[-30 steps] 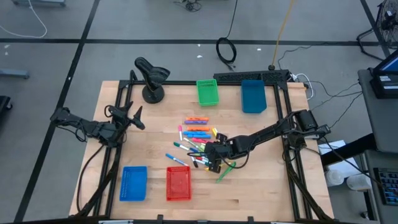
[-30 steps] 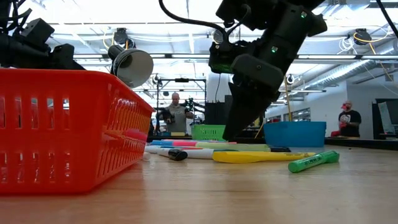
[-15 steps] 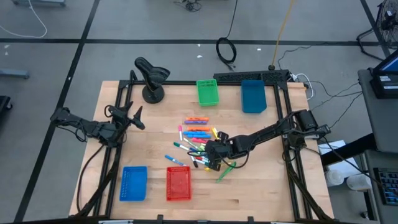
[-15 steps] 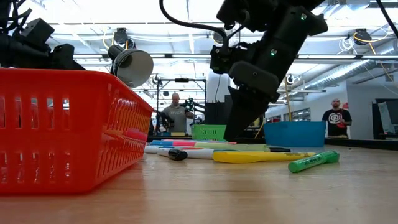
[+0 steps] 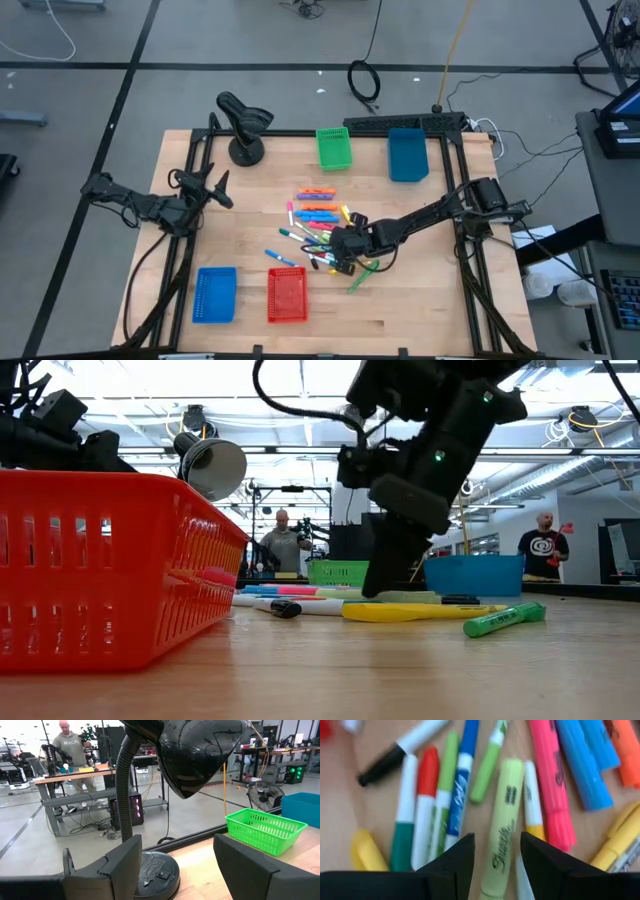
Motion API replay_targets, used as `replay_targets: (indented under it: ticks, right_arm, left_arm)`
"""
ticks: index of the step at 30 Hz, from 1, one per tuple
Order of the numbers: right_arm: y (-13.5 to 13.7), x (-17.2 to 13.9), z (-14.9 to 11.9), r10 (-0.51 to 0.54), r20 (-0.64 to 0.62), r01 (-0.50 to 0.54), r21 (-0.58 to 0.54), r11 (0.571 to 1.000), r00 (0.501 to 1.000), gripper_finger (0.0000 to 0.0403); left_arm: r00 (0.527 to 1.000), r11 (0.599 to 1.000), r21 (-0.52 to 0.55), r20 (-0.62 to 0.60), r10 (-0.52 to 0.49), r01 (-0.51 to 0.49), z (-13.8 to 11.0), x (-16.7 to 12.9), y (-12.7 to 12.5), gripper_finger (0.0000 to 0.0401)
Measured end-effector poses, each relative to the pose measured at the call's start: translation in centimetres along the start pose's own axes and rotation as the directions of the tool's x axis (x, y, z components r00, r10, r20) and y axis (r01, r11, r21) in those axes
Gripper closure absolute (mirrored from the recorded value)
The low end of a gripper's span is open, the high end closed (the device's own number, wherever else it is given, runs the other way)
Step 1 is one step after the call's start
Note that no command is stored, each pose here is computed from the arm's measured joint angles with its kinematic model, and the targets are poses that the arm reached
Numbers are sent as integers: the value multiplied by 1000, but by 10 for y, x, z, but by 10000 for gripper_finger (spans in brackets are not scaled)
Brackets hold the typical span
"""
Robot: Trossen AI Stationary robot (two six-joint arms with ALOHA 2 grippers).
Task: Pick & Place Markers
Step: Put the light green highlighter into the dark blue bin
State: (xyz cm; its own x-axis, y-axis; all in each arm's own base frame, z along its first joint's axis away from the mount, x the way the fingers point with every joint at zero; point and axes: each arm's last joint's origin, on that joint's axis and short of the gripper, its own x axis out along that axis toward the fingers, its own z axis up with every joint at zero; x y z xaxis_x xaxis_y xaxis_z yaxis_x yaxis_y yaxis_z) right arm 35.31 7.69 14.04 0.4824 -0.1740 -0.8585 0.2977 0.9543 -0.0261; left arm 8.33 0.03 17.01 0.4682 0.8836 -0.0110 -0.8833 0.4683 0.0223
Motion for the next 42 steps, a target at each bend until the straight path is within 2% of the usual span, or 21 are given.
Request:
replay_targets:
  ticks: [18, 22, 29, 34, 42]
  right_arm:
    - [-12, 17, -24, -14, -10, 14, -24, 1000, 1000, 272]
    - [-12, 17, -24, -12, -6, 11, -34, 999, 1000, 290]
    - [-13, 18, -24, -13, -8, 13, -48, 999, 1000, 346]
    - [-13, 18, -24, -13, -11, 12, -52, 999, 1000, 350]
    - [-17, -11, -16, 24, 25, -22, -66, 998, 999, 345]
  left_arm:
    - [1000, 1000, 0, 0, 0, 0, 0, 0, 0, 150]
    - [1000, 1000, 0, 0, 0, 0, 0, 0, 0, 150]
    - [1000, 1000, 0, 0, 0, 0, 0, 0, 0, 150]
    - [1000, 1000, 0, 0, 0, 0, 0, 0, 0, 150]
    - [1000, 1000, 0, 0, 0, 0, 0, 0, 0, 150]
